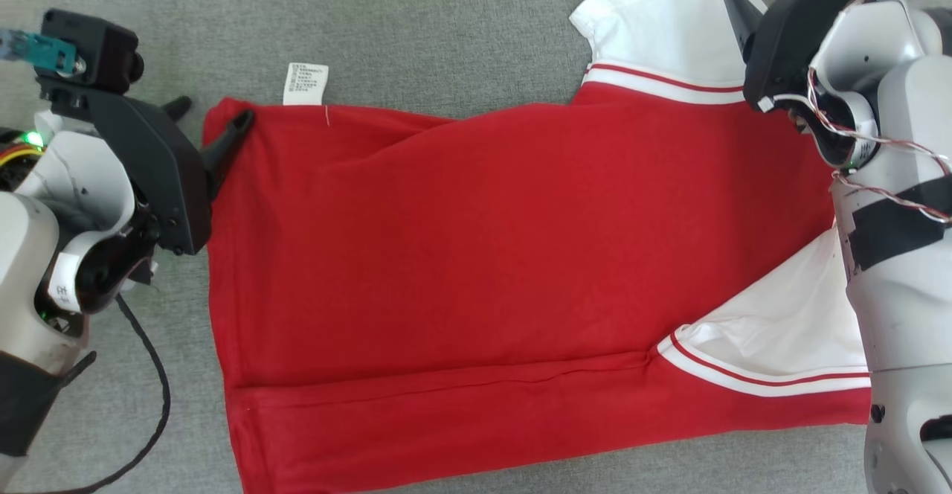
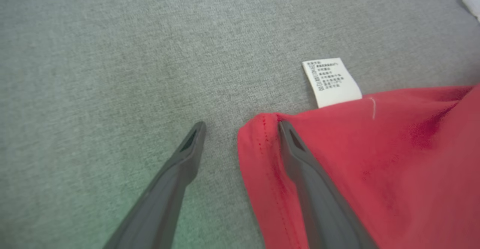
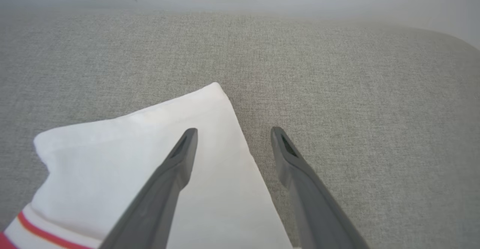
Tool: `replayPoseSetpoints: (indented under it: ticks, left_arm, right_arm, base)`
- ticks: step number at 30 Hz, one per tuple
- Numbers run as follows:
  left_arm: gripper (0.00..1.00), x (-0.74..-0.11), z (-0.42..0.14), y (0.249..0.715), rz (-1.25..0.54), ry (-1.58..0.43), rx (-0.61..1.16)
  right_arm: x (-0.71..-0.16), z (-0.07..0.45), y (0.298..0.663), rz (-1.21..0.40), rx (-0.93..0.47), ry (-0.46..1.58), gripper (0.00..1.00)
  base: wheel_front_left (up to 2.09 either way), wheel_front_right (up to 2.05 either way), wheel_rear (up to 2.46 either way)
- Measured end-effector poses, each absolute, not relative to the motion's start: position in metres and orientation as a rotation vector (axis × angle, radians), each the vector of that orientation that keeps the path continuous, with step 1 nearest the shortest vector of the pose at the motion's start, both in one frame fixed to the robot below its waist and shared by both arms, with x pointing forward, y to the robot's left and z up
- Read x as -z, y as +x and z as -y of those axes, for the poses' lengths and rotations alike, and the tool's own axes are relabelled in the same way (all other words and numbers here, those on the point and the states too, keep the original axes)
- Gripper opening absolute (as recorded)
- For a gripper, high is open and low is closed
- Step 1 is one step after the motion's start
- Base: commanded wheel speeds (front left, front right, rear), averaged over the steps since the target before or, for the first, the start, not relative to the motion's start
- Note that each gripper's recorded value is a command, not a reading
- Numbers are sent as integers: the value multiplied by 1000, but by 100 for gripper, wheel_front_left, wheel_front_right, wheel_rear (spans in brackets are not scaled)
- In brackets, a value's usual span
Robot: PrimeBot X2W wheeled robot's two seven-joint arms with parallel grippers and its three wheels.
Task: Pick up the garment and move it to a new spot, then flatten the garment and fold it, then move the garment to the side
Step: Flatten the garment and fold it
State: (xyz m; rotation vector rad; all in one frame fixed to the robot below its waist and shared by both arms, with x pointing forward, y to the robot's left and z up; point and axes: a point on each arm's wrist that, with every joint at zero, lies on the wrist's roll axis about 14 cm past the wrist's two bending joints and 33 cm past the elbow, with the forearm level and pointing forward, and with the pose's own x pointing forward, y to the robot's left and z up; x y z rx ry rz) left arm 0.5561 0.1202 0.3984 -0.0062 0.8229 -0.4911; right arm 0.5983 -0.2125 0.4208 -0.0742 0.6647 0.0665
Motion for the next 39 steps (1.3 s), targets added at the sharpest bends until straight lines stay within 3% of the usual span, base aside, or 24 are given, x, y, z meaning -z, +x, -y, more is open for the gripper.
replayPoseSetpoints:
  ticks: [1, 2, 3, 4, 20, 21, 23, 24, 39]
  left_arm:
    - [100, -396, -121, 557, -829, -4, 487]
    - [45, -394, -121, 557, -838, 7, 487]
    - [19, -392, -121, 558, -844, 13, 488]
    - [0, -391, -121, 559, -850, 22, 487]
    - [0, -387, -117, 552, -870, -4, 513]
    - [0, -387, -117, 552, -868, -7, 512]
    - [0, -386, -116, 552, -866, -13, 511]
    - [0, -386, -116, 552, -862, -19, 512]
    - [0, -400, -126, 576, -701, -28, 382]
  right_arm:
    - [-421, 212, 600, -665, -68, -81, 100]
    - [-419, 213, 600, -671, -67, -89, 100]
    - [-417, 213, 600, -678, -68, -93, 100]
    - [-414, 214, 599, -690, -67, -100, 100]
    - [-403, 207, 621, -753, -92, -181, 100]
    - [-398, 206, 620, -776, -94, -181, 96]
    - [-394, 203, 620, -795, -101, -181, 6]
    - [-394, 203, 622, -794, -100, -178, 0]
    - [-440, 206, 644, -513, -58, -144, 0]
  base:
    - [0, 0, 0]
    - [0, 0, 0]
    - [0, 0, 0]
    - [0, 0, 0]
    - [0, 0, 0]
    - [0, 0, 0]
    - [0, 0, 0]
    - [0, 0, 0]
    - [0, 0, 0]
